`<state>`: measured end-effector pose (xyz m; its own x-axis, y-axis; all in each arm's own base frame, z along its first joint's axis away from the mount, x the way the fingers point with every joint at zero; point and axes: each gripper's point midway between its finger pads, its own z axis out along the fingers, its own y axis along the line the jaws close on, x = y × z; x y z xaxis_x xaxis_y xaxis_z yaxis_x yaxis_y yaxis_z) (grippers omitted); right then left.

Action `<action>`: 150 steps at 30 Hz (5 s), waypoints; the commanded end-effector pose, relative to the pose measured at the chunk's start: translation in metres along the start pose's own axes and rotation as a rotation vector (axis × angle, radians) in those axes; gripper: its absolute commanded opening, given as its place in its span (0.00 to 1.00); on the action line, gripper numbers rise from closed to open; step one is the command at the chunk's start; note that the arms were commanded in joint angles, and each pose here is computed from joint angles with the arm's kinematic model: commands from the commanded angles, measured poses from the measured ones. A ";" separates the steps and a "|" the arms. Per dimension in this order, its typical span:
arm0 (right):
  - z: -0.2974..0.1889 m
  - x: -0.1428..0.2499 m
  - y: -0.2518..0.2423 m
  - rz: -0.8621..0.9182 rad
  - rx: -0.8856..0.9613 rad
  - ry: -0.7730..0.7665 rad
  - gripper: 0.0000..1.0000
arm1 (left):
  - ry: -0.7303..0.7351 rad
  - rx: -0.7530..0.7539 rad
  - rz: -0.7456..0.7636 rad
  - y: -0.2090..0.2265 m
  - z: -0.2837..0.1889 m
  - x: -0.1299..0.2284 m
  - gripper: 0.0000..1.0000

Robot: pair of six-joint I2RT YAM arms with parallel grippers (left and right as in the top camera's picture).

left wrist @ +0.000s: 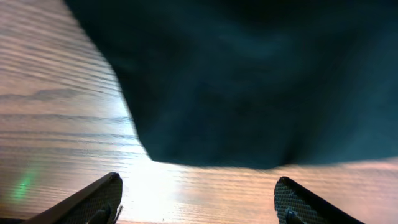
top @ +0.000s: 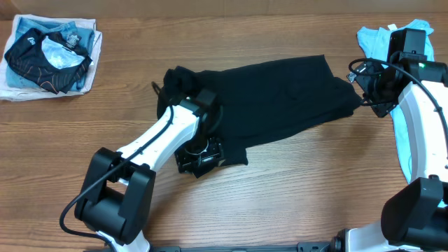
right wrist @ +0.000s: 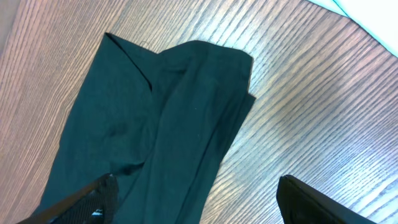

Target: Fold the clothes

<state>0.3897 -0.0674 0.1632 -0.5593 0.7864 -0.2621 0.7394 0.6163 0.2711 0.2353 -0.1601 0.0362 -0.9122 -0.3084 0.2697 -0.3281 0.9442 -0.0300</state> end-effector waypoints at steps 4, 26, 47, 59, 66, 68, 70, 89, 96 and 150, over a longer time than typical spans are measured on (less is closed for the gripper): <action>-0.015 -0.007 0.003 -0.011 -0.019 -0.041 0.86 | -0.006 0.004 -0.077 0.020 0.012 -0.005 0.81; -0.015 0.001 -0.005 -0.011 0.012 -0.007 0.79 | -0.036 0.112 -0.061 0.011 0.028 -0.020 0.04; 0.049 0.024 -0.028 -0.016 0.108 0.102 0.75 | -0.075 -0.016 -0.035 0.059 -0.025 0.015 0.04; 0.077 0.035 -0.046 0.072 0.215 0.158 0.65 | -0.052 -0.040 -0.066 0.080 -0.028 0.010 0.04; 0.080 0.036 -0.051 0.105 0.234 0.152 0.66 | -0.055 -0.038 -0.066 0.080 -0.028 0.010 0.04; 0.083 0.040 -0.055 0.124 0.242 0.155 0.66 | -0.056 -0.038 -0.066 0.080 -0.028 0.010 0.04; 0.089 0.042 -0.057 0.127 0.238 0.151 0.67 | -0.057 -0.037 -0.065 0.080 -0.028 0.009 0.04; 0.114 0.032 -0.067 0.157 0.232 0.134 0.64 | -0.067 -0.029 -0.063 0.078 -0.028 0.007 0.04; 0.129 0.039 -0.073 0.159 0.257 0.169 0.57 | -0.065 -0.026 -0.064 0.077 -0.028 0.007 0.04; -0.274 -0.006 0.000 0.050 -0.360 -0.416 0.04 | -0.895 0.368 0.027 0.086 -0.360 0.075 0.04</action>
<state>0.2757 -0.0618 0.4131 -0.2729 0.7820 -0.5604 0.5770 0.5992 0.5551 0.2036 -0.0731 0.4001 -0.7676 -0.3734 -0.5209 -0.1486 0.8943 -0.4221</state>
